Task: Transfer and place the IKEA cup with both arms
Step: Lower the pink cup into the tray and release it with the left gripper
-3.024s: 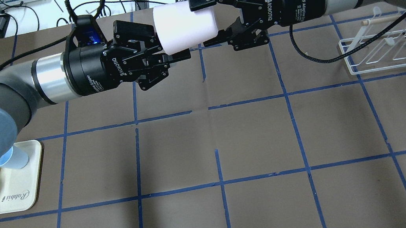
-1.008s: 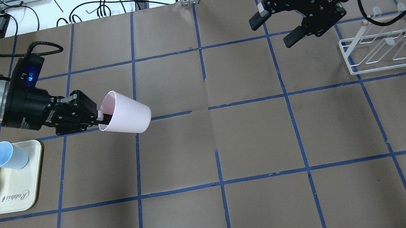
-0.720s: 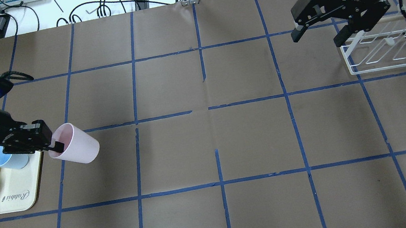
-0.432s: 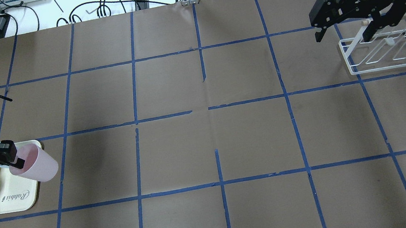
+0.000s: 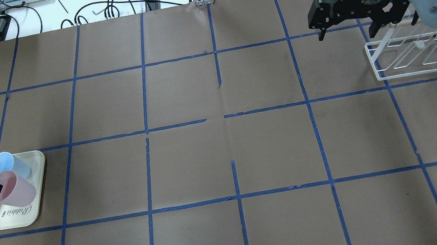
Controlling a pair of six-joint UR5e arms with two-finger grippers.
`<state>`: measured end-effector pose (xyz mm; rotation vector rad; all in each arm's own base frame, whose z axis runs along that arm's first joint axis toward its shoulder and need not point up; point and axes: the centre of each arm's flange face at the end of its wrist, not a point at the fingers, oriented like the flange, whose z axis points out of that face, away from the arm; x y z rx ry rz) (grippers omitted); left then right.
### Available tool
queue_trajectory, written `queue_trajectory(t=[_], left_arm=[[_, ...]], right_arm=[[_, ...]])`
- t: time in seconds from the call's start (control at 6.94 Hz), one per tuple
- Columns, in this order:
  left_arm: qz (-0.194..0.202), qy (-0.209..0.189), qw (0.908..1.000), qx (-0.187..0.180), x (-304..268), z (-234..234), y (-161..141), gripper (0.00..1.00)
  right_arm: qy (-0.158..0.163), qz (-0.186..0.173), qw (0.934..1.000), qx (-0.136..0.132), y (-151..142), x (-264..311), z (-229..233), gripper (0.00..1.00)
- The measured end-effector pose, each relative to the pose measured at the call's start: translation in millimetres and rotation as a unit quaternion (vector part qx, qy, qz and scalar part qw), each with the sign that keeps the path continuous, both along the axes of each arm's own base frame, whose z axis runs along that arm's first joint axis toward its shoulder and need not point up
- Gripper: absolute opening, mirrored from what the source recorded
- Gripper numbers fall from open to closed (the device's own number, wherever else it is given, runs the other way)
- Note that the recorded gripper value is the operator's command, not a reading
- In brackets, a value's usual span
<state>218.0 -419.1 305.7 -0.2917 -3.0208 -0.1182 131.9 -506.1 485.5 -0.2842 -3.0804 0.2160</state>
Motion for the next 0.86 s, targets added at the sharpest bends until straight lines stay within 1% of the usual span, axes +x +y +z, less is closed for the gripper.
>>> queue_trajectory(t=[0.14, 0.29, 0.43, 0.58, 0.86], left_arm=[[-0.016, 0.0, 0.9999, -0.005, 16, -15, -3, 0.0], [-0.029, 0.001, 0.9996, -0.007, 26, -27, -7, 0.0], [-0.04, 0.003, 0.9992, -0.008, 34, -38, -9, 0.0], [-0.045, 0.009, 0.9989, -0.006, 47, -49, -7, 0.0], [-0.042, 0.018, 0.999, -0.002, 66, -65, 0, 0.0]], right_arm=[[-0.002, 0.006, 0.9999, -0.013, -5, 10, -3, 1.0], [-0.007, 0.011, 0.9997, -0.019, -8, 15, -4, 0.96], [-0.019, 0.018, 0.9995, -0.02, -9, 17, -4, 0.98], [-0.031, 0.027, 0.999, -0.019, -10, 19, -4, 1.0], [-0.038, 0.035, 0.9985, -0.018, -10, 21, -4, 1.0]])
